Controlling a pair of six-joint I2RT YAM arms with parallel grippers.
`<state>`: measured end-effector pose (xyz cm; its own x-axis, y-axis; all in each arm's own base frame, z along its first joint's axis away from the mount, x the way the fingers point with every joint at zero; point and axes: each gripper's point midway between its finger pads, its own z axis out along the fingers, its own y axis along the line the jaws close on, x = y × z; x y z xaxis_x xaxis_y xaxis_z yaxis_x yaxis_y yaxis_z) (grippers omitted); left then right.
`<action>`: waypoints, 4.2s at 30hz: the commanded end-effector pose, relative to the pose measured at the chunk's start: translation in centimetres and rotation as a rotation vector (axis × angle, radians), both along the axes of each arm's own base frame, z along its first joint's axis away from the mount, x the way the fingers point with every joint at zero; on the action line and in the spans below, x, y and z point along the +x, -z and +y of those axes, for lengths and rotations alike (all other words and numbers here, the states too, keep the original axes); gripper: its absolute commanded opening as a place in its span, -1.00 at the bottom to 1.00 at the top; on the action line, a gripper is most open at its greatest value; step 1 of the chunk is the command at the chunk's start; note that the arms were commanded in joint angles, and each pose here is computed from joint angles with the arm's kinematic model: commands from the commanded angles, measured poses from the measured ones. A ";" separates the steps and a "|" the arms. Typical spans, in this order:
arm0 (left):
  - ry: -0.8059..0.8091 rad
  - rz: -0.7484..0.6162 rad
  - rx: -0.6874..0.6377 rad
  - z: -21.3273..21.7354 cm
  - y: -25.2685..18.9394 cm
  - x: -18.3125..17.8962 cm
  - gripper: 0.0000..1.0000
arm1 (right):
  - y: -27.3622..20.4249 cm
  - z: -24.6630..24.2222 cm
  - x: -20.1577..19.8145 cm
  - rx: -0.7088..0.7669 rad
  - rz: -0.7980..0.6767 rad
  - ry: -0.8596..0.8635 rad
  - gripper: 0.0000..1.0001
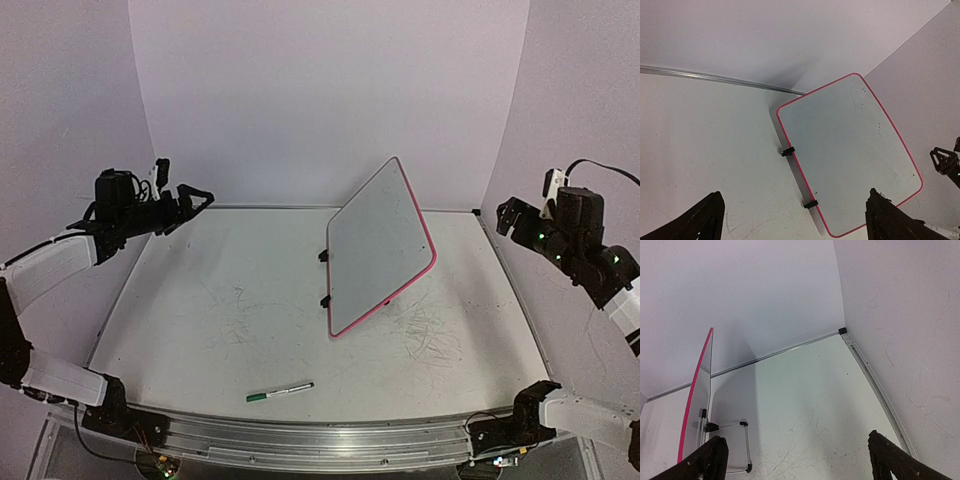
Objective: Write a sentence on the whiteboard
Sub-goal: Move the whiteboard to the center of the board.
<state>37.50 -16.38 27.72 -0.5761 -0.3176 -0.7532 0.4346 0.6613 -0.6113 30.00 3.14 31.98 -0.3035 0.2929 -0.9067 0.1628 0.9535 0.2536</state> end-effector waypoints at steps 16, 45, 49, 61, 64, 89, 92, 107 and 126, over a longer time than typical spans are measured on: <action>0.635 -0.014 0.303 -18.6 13.7 -7.3 0.86 | 0.3 5.5 -0.1 0.080 -0.003 -0.303 0.97; 0.829 -0.331 0.626 -27.9 24.7 -3.7 0.02 | -1.6 6.2 -1.2 0.106 -0.090 -0.366 0.96; 0.819 -0.328 0.632 -29.1 25.1 -4.8 -0.29 | -2.1 6.2 -1.4 0.106 -0.106 -0.371 0.96; 0.479 -0.228 0.614 -33.5 25.2 -8.4 -0.69 | -4.9 3.6 -0.9 0.061 -0.109 -0.221 0.97; 0.375 -0.158 0.557 -34.5 24.9 -8.3 -0.69 | -5.7 2.7 -0.5 0.066 -0.107 -0.162 0.97; 0.468 -0.029 0.369 -24.4 16.7 -6.9 0.73 | -5.5 11.2 0.0 0.133 -0.065 -0.439 0.97; 0.434 -0.016 0.441 -24.5 17.4 -3.5 0.66 | -4.9 13.1 0.0 0.142 -0.050 -0.495 0.97; 0.448 0.018 0.619 -27.7 24.9 3.0 0.04 | -2.0 20.4 -1.5 0.133 0.039 -0.621 0.96; 0.168 -0.043 0.601 -31.9 24.2 -2.9 -1.00 | 7.5 22.9 -1.2 0.116 0.267 -0.418 0.78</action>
<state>37.98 -46.34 1.95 -0.5216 0.3692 -0.7692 0.6664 0.7393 -0.0970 28.02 27.65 26.26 -0.6246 0.1001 -0.7745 -0.2992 0.8854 0.3557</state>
